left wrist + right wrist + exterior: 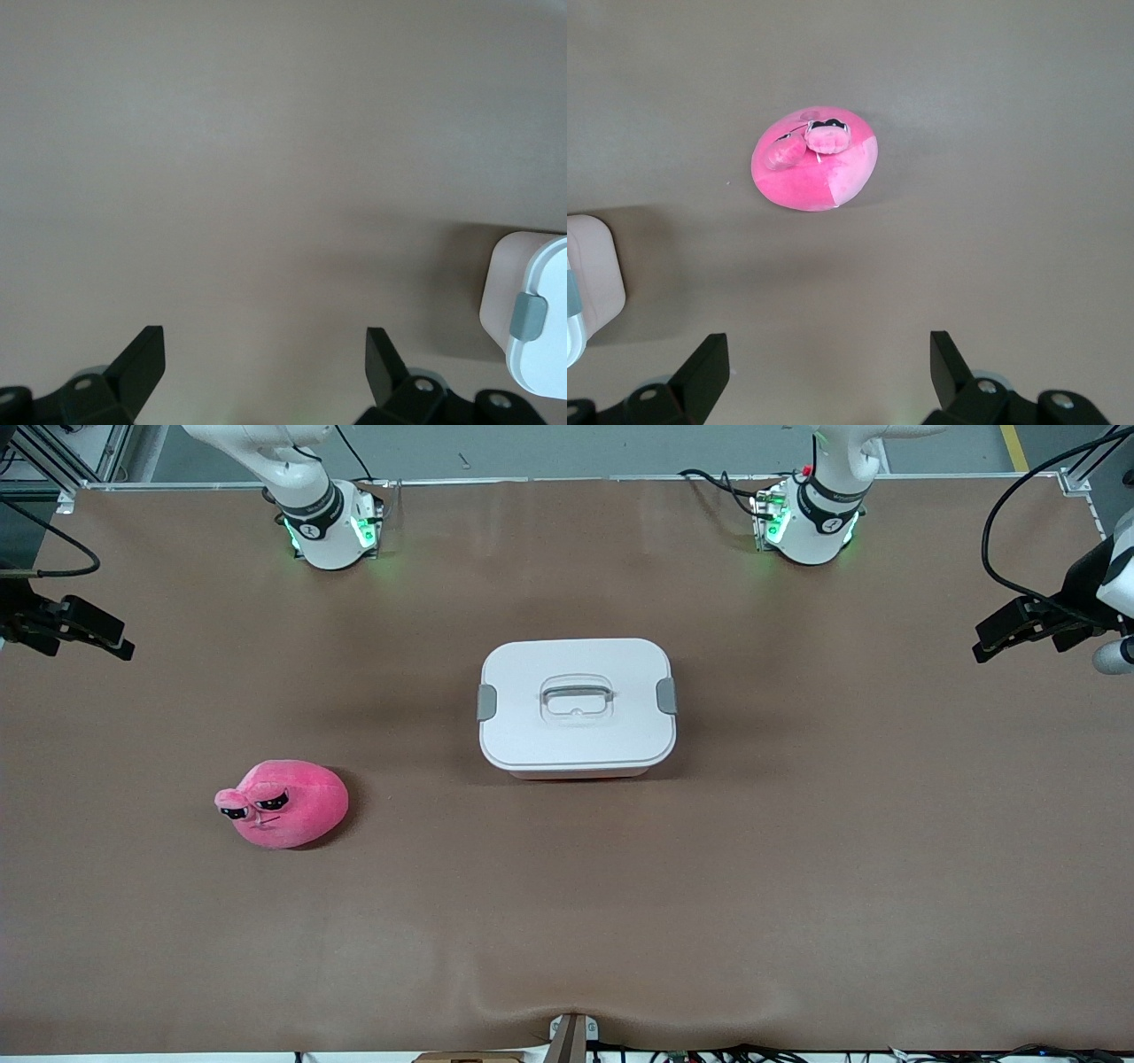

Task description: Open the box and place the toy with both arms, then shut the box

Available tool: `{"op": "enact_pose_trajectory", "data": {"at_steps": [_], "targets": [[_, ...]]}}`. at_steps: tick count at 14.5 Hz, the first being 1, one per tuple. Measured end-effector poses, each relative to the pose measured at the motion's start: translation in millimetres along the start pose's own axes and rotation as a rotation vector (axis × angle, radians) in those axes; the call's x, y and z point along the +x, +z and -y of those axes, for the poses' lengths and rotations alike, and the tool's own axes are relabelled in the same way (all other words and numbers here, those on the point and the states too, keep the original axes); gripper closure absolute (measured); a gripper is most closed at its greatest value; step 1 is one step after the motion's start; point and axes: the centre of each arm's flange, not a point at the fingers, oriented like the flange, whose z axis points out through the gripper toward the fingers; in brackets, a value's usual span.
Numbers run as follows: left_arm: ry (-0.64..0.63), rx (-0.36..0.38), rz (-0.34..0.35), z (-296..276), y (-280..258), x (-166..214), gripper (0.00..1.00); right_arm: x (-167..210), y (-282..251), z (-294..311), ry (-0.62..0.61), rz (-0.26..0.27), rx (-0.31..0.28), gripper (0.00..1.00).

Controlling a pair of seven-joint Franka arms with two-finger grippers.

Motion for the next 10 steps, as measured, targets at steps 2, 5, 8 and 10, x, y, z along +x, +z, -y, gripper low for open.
{"op": "enact_pose_trajectory", "data": {"at_steps": [2, 5, 8, 10], "targets": [[0.0, 0.0, 0.0, 0.0, 0.0, 0.0, 0.0, -0.1, 0.6, 1.5, -0.003, 0.002, 0.0, 0.0], [0.0, 0.003, 0.001, 0.4, 0.6, 0.4, 0.0, -0.3, 2.5, 4.3, -0.008, 0.006, 0.0, 0.0], [-0.003, 0.008, 0.004, 2.0, 2.8, 1.9, 0.0, -0.1, 4.0, 3.1, -0.006, 0.01, 0.0, 0.0], [-0.004, 0.008, 0.003, 2.9, 2.6, 2.4, 0.0, 0.1, 4.9, 2.6, -0.005, 0.011, 0.0, 0.0]]}}
